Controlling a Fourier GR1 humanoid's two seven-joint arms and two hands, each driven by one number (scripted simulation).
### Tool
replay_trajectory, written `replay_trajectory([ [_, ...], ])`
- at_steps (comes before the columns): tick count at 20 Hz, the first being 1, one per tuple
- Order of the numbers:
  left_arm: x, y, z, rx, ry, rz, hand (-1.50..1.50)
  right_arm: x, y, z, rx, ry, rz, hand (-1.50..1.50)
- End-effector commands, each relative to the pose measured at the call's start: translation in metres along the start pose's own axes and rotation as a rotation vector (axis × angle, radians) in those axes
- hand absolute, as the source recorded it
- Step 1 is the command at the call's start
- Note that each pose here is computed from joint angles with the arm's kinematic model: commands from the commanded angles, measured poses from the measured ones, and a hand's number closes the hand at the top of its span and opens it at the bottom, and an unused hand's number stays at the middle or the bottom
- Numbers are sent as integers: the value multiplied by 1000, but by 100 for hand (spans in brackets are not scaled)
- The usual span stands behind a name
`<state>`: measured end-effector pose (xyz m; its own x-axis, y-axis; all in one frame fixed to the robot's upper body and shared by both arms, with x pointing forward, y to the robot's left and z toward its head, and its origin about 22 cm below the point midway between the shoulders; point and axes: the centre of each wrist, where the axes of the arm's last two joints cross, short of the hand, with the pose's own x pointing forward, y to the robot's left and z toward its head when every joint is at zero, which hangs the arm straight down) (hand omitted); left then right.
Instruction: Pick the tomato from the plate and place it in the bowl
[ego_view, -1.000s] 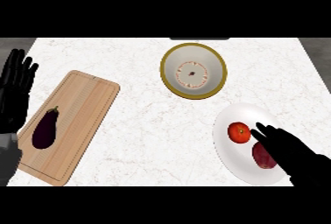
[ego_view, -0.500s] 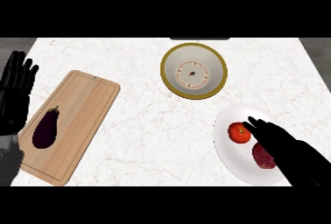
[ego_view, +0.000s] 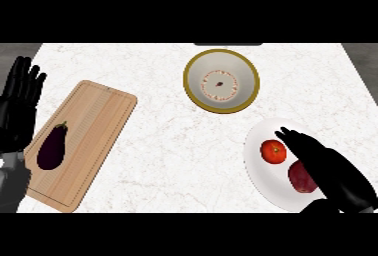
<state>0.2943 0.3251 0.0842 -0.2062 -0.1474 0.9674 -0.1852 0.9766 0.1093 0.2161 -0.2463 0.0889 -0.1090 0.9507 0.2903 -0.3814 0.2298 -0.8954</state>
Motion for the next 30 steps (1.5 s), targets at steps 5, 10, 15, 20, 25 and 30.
replay_trajectory([
  [5, 15, 18, -7, 1, 16, -2, 0, -28, 18, -20, -3, -22, -15, -150],
  [10, -6, 2, 17, -11, 8, 9, 0, -22, 37, -33, 4, -77, -7, -150],
  [15, -20, 1, 3, 2, -4, -1, 0, -6, 27, -44, -10, -57, 22, -150],
  [20, -4, -9, -2, -11, 6, 7, 0, -22, 39, -55, 23, -54, 13, -150],
  [25, -9, 4, 0, -3, -11, -3, 0, -16, 57, -81, 44, -33, 10, -150],
  [30, 5, 8, 8, -8, -9, 11, 0, -26, 95, -82, 49, 3, 13, -150],
])
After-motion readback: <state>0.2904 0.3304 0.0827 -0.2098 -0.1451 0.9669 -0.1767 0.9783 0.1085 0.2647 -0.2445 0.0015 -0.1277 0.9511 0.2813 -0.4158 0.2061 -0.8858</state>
